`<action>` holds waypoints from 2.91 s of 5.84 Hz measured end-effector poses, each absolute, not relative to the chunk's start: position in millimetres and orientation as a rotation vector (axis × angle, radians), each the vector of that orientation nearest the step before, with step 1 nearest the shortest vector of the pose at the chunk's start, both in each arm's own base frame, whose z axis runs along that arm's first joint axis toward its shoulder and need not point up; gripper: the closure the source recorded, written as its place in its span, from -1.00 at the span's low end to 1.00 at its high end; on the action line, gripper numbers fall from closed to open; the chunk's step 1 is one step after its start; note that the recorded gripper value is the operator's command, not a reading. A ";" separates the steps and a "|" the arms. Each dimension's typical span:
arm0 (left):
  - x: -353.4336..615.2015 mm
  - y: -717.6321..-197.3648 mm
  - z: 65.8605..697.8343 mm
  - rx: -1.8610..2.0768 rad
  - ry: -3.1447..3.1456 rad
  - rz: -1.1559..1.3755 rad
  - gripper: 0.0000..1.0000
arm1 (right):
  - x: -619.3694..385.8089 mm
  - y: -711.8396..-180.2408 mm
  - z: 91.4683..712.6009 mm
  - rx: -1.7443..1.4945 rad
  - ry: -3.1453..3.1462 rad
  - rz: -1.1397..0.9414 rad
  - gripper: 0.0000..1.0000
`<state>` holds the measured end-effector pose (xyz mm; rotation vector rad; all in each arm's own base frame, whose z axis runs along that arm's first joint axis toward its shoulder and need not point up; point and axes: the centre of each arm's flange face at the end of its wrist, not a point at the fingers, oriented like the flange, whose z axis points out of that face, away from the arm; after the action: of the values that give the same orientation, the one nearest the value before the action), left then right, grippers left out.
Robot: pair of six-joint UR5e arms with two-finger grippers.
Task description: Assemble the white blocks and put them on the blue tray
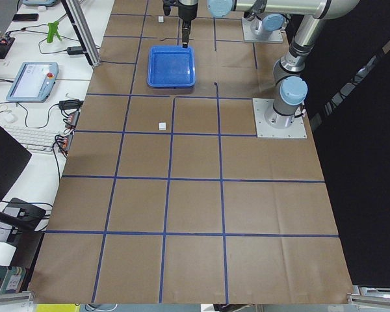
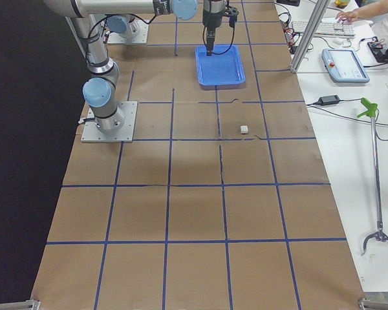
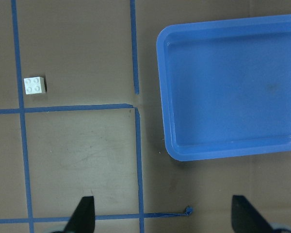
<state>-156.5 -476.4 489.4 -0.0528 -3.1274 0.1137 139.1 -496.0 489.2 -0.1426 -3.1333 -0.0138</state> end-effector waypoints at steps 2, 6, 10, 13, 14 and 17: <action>-156.0 -474.6 491.3 -0.058 -3.132 0.114 -0.98 | 139.2 -496.0 489.1 -0.142 -3.133 -0.014 -1.00; -152.6 -471.6 499.8 -0.063 -3.142 0.103 -0.99 | 138.6 -495.7 489.7 -0.144 -3.133 -0.013 -1.00; -33.7 -535.5 436.3 0.226 -3.159 -0.098 -0.99 | 136.4 -496.5 487.1 -0.117 -3.133 -0.021 -1.00; 48.1 -588.6 365.9 0.216 -3.147 -0.088 -0.99 | 130.1 -498.5 483.9 0.448 -3.107 -0.028 -1.00; 62.2 -609.2 334.1 0.203 -3.156 -0.042 -0.99 | 119.2 -501.6 483.2 0.715 -3.059 -0.026 -1.00; 78.6 -633.8 247.3 0.193 -3.157 -0.062 -0.99 | 47.9 -523.6 468.6 1.577 -2.753 -0.049 -1.00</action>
<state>78.6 -633.8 247.3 0.1930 -3.1575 -0.0623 47.9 -523.6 468.6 1.5772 -2.7533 -0.0488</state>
